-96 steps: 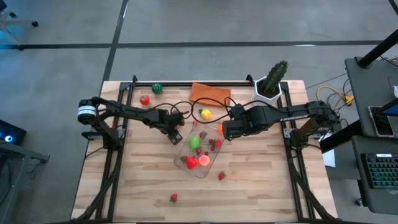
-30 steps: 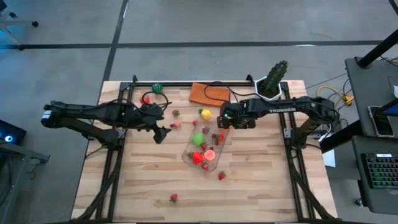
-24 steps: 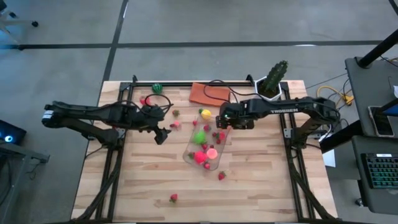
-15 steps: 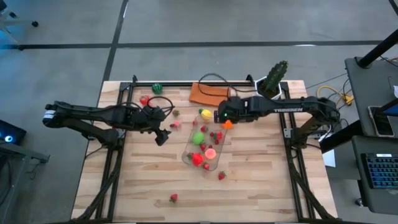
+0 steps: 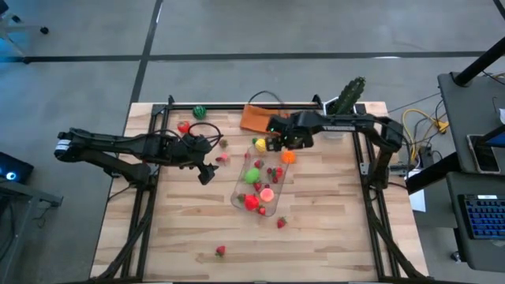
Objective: Pick and placing Produce into tupperware
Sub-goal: Put the pumpkin toy into the transparent bin, then put the tomato into the transparent bin
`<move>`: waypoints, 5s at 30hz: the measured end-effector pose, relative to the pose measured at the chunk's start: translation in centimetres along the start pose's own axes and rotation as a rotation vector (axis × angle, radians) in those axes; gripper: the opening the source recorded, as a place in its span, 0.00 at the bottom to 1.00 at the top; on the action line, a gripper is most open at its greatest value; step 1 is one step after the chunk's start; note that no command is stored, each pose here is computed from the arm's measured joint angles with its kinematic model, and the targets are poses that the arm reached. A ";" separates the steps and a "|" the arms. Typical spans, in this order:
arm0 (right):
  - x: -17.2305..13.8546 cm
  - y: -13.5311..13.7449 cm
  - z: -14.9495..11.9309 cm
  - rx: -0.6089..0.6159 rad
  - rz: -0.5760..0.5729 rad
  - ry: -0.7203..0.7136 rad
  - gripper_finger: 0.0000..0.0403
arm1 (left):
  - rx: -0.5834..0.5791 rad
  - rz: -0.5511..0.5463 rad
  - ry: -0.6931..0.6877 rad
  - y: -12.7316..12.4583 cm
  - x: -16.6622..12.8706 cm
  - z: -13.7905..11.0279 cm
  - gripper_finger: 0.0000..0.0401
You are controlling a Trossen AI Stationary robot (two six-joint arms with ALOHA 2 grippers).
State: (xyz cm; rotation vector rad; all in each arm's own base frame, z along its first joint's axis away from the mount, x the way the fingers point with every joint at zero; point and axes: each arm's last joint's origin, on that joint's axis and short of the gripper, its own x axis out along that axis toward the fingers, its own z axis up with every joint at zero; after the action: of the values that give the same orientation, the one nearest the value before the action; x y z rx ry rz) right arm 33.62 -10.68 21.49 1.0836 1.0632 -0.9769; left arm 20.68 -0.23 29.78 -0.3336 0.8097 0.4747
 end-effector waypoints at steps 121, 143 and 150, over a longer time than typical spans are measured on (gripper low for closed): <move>-15.6 5.3 -10.0 -0.505 0.188 -0.342 0.81 | -0.759 0.521 0.383 23.1 10.3 -2.6 0.81; -15.5 5.2 -10.0 -0.481 0.179 -0.334 0.81 | -0.712 0.564 0.384 24.4 12.2 -1.8 0.72; -15.5 5.2 -10.0 -0.482 0.179 -0.335 0.81 | -0.711 0.573 0.394 24.5 12.5 -2.0 0.58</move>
State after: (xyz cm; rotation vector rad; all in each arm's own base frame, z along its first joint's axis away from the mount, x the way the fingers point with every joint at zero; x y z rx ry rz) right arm 33.58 1.48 36.32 0.5820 0.8482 -0.6795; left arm 14.10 23.02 16.48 -0.8793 1.1067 1.2705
